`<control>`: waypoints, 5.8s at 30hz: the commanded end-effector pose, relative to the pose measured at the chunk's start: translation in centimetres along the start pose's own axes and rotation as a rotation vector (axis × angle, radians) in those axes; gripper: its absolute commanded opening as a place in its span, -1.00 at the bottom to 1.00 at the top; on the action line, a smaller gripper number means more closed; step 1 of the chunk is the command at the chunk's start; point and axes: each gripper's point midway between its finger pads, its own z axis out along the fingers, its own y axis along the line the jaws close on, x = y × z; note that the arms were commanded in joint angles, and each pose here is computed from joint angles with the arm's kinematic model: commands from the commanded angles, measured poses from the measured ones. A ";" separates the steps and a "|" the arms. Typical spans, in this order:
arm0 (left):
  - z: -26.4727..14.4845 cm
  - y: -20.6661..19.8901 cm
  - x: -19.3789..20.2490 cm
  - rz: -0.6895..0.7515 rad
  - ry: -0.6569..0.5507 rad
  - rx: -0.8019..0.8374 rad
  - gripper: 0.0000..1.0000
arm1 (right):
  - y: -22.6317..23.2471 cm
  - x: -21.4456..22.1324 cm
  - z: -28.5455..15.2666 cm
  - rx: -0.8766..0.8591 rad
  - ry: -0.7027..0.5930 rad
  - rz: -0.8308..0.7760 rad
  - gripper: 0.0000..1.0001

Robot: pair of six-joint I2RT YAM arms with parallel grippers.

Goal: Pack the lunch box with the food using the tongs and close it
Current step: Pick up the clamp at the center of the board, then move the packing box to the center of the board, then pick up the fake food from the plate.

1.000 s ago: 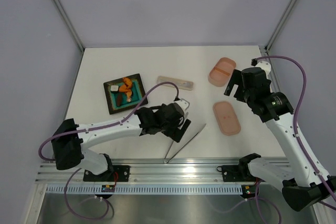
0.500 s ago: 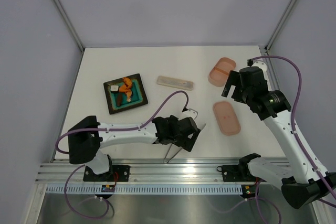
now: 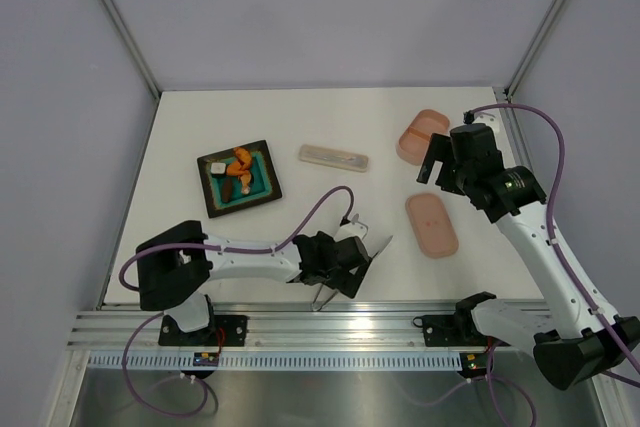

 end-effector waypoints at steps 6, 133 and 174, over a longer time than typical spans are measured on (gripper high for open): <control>2.3 -1.2 -0.9 0.029 -0.061 0.028 0.95 | 1.0 -0.1 0.5 -0.038 -0.001 0.017 0.99; -21.7 17.5 -15.7 -0.287 -0.383 -0.211 -0.19 | 4.5 9.0 21.6 0.038 0.478 -0.006 0.88; -14.1 29.7 -14.4 -0.648 -0.211 -0.424 -0.01 | 8.2 5.0 8.7 -0.131 0.251 -0.059 0.99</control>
